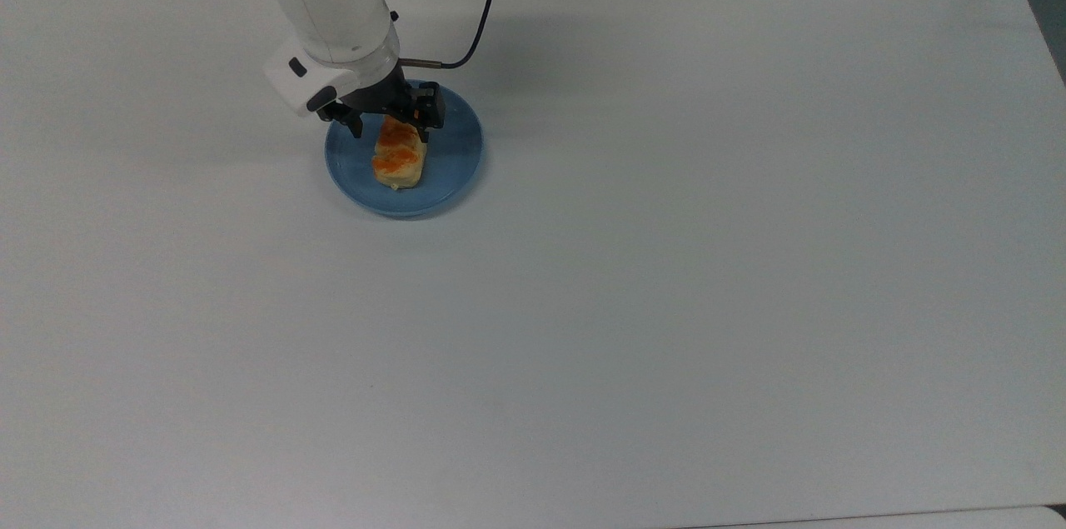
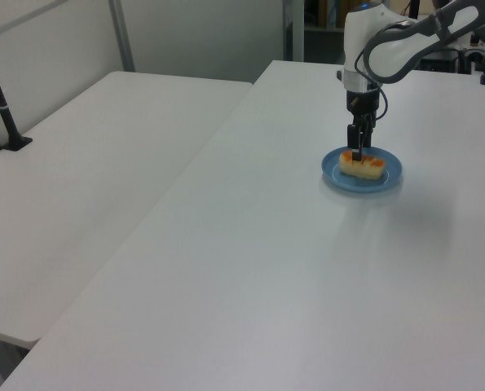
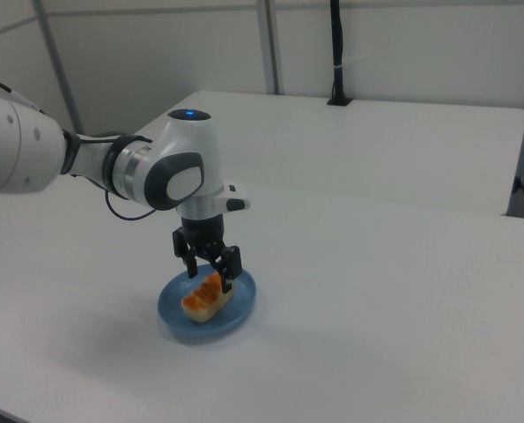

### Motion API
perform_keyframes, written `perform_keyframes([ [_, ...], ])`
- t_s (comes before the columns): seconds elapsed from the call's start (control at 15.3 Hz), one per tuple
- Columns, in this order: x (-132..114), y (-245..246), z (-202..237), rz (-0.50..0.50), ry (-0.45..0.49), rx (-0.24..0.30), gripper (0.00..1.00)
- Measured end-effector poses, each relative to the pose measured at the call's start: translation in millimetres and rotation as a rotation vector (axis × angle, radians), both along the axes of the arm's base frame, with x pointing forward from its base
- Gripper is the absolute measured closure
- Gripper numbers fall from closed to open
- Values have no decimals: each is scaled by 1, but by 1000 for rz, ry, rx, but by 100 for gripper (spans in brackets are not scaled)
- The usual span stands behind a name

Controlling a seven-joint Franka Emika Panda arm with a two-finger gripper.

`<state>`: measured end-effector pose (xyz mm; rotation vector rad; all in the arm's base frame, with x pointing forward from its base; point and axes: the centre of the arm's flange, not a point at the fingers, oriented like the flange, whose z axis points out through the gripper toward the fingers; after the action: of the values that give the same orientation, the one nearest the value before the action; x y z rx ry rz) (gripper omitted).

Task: Put the bread onto the plate

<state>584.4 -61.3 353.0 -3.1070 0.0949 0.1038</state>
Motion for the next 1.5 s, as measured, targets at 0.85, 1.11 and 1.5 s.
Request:
perform_keyframes([
  [0.85,-25,-59,241,-336,-191,-35,0],
  [1.11,-61,-75,292,-362,-231,-31,0],
  [1.5,-59,-38,294,-66,-226,-22,0],
])
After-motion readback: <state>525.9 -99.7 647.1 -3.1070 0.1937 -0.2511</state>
